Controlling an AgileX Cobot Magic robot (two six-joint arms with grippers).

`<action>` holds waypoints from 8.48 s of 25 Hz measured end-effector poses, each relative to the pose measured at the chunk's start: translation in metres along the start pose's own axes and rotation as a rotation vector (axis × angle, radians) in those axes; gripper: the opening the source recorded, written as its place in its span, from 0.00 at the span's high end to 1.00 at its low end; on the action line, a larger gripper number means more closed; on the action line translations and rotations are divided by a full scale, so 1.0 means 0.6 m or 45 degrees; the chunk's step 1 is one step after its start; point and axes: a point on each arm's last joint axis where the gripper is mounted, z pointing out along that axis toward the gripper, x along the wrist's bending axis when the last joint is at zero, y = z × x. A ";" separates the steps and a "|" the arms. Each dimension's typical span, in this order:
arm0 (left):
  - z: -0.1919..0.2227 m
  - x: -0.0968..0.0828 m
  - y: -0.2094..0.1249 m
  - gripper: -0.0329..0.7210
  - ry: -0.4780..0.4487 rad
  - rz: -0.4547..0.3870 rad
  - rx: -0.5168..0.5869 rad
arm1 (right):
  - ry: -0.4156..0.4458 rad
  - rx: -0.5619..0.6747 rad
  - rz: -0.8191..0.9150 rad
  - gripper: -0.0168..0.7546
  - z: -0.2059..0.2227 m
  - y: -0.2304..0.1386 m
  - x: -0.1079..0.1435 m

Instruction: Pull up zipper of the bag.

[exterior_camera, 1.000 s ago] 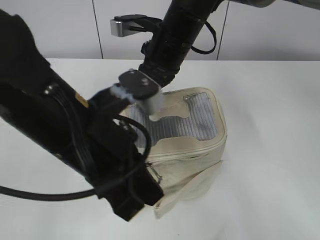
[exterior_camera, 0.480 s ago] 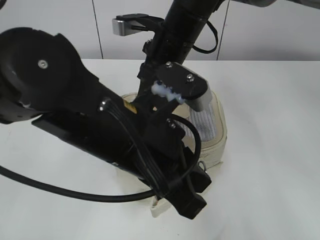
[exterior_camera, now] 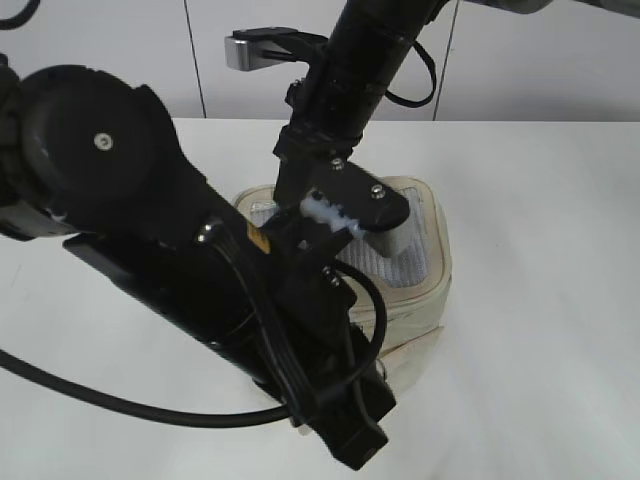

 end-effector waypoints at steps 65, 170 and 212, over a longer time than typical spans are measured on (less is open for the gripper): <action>0.010 0.300 0.236 0.42 -0.044 0.094 0.027 | -0.329 0.093 0.941 0.39 -0.194 -0.260 -0.071; -0.009 0.224 0.186 0.86 -0.071 0.235 0.133 | -0.092 -0.391 0.469 0.68 -0.037 -0.320 -0.039; -0.009 0.226 0.187 0.86 -0.074 0.222 0.114 | -0.221 -0.486 0.441 0.36 -0.058 -0.350 0.002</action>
